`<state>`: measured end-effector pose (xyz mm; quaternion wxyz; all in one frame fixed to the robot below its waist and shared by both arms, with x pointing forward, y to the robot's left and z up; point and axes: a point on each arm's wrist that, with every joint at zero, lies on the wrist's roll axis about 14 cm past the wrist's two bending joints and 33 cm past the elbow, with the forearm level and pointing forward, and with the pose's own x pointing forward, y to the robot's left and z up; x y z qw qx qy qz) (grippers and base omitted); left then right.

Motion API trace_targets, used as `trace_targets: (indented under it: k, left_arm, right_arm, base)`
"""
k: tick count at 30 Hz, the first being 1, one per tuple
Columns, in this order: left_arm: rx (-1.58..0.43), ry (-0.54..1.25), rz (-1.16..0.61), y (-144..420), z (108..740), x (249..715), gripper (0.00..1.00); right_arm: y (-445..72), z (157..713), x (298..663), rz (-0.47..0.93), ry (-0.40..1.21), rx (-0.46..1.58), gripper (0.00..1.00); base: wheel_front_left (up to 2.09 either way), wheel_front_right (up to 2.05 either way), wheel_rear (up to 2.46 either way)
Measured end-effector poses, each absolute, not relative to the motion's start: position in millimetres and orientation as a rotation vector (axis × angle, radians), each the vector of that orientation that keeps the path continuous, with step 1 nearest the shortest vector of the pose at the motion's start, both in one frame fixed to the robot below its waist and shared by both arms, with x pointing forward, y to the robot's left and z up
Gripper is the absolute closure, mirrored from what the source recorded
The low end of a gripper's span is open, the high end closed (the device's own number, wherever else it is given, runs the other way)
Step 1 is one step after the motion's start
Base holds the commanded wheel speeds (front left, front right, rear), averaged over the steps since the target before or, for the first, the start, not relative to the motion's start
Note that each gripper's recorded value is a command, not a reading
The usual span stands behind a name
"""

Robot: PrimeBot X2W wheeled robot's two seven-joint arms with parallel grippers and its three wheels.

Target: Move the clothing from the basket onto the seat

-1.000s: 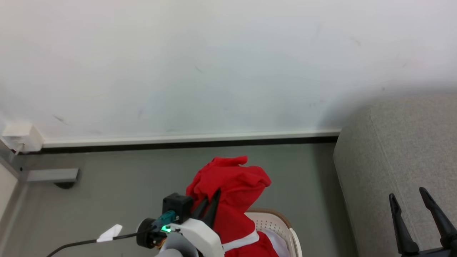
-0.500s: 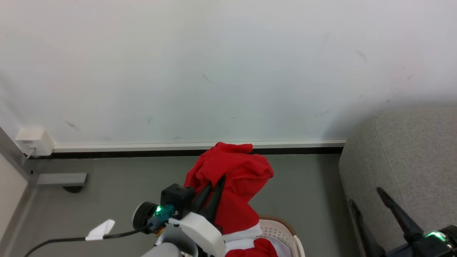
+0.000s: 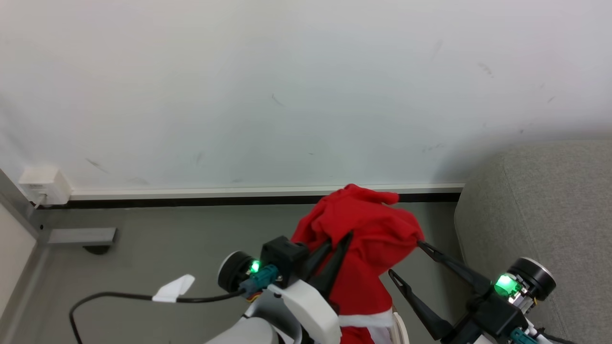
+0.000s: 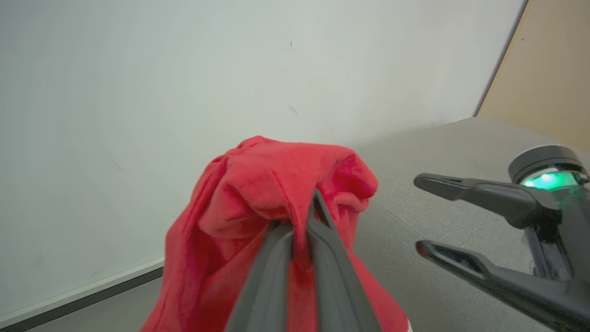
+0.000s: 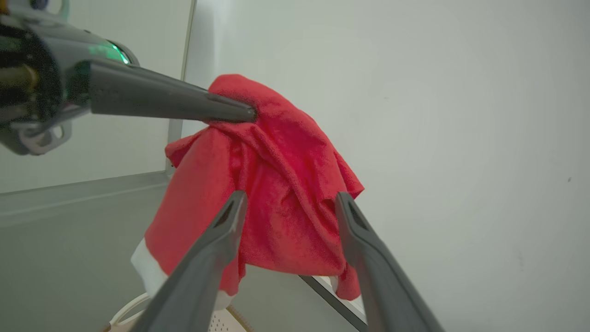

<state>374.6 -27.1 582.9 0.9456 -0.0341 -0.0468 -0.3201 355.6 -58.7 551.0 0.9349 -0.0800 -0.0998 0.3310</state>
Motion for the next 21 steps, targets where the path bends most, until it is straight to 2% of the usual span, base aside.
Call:
trace_targets:
  k: [10, 20, 21]
  left_arm:
    - [-0.041, -0.043, -0.762, -50, 575, 355, 1.00]
    - [-0.084, 0.037, -0.880, -72, 566, 333, 1.00]
    - [-0.088, 0.040, -0.890, -74, 566, 331, 1.00]
  right_arm:
    - [-58, 529, 362, 0.770, -0.153, -0.382, 0.00]
    - [-48, 514, 361, 0.822, -0.088, -0.371, 0.00]
    - [-48, 514, 362, 0.820, -0.085, -0.359, 0.08]
  base:
    - [0.00, 0.00, 0.00]
    - [0.00, 0.00, 0.00]
    - [0.00, 0.00, 0.00]
